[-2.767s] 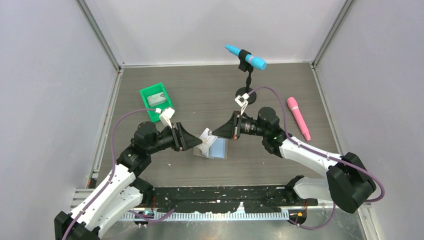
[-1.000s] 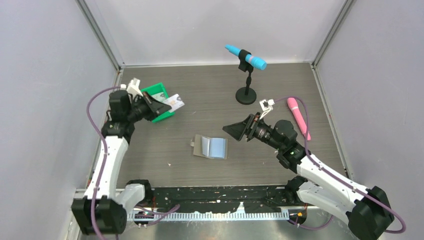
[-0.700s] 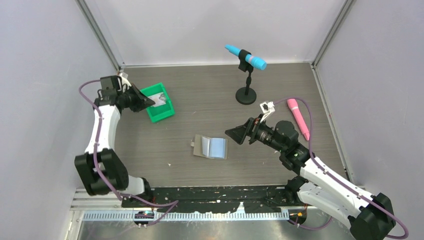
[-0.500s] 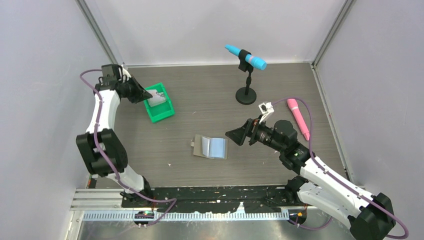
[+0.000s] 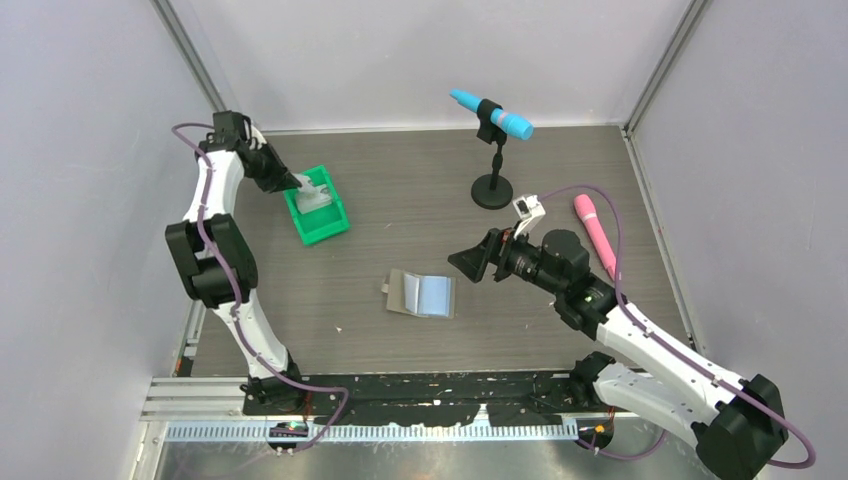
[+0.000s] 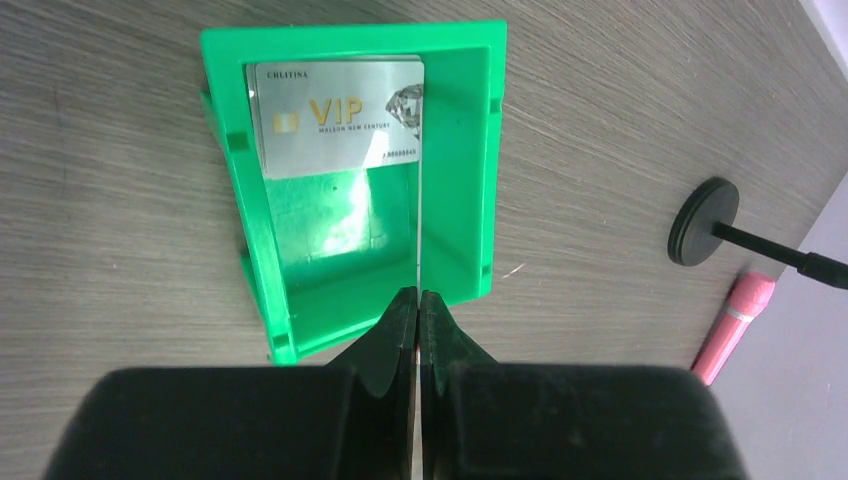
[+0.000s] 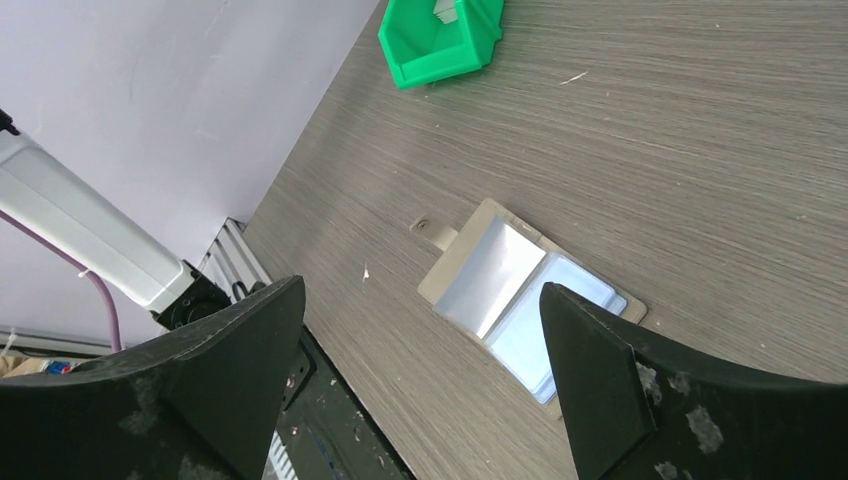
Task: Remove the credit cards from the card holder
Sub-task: Place the credit card in the storage box.
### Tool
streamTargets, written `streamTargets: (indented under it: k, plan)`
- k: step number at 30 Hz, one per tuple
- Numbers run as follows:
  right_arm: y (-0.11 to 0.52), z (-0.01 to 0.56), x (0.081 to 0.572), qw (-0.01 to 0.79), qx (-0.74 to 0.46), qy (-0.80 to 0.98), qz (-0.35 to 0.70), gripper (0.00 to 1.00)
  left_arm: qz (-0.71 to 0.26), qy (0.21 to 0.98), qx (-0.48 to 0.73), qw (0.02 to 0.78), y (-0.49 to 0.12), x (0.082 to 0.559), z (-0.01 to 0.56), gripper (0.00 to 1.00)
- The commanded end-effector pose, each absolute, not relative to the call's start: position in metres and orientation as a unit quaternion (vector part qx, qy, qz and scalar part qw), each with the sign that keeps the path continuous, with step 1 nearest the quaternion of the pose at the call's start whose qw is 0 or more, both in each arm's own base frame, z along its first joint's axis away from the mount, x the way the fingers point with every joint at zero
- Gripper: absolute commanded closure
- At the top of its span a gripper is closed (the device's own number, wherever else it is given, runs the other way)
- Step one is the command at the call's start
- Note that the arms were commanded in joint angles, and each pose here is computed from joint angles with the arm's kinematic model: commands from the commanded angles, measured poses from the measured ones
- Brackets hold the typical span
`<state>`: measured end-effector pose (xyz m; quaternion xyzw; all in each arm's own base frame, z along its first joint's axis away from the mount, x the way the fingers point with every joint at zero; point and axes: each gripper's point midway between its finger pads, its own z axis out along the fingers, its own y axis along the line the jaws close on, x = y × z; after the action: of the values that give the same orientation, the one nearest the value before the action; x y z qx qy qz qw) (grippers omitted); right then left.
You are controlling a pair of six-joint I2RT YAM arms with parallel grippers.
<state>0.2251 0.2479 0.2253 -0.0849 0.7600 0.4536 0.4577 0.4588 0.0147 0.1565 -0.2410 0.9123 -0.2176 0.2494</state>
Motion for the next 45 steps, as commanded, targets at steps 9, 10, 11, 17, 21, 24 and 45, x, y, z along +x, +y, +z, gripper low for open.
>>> streamTargets:
  k: [9,10,11,17,21,24,45]
  plan:
    - [0.251,0.241,0.246,0.481,-0.076,0.757,0.436,0.04,-0.229,0.916,-0.224,0.242,0.008,0.483,0.148,1.00]
    - [0.251,0.241,0.247,0.480,-0.075,0.758,0.435,0.04,-0.229,0.916,-0.223,0.241,0.008,0.484,0.147,1.00]
    - [0.251,0.242,0.247,0.481,-0.074,0.757,0.435,0.04,-0.229,0.917,-0.222,0.240,0.008,0.485,0.146,1.00]
    - [0.251,0.241,0.249,0.482,-0.072,0.758,0.434,0.04,-0.220,0.922,-0.221,0.230,0.009,0.489,0.135,1.00]
    - [0.252,0.239,0.251,0.481,-0.071,0.760,0.432,0.04,-0.218,0.924,-0.218,0.225,0.007,0.491,0.130,1.00]
    - [0.253,0.239,0.251,0.479,-0.071,0.760,0.432,0.04,-0.210,0.927,-0.216,0.222,0.008,0.491,0.126,0.97]
    - [0.255,0.244,0.253,0.482,-0.076,0.757,0.434,0.04,-0.185,0.934,-0.216,0.214,0.010,0.498,0.114,0.82]
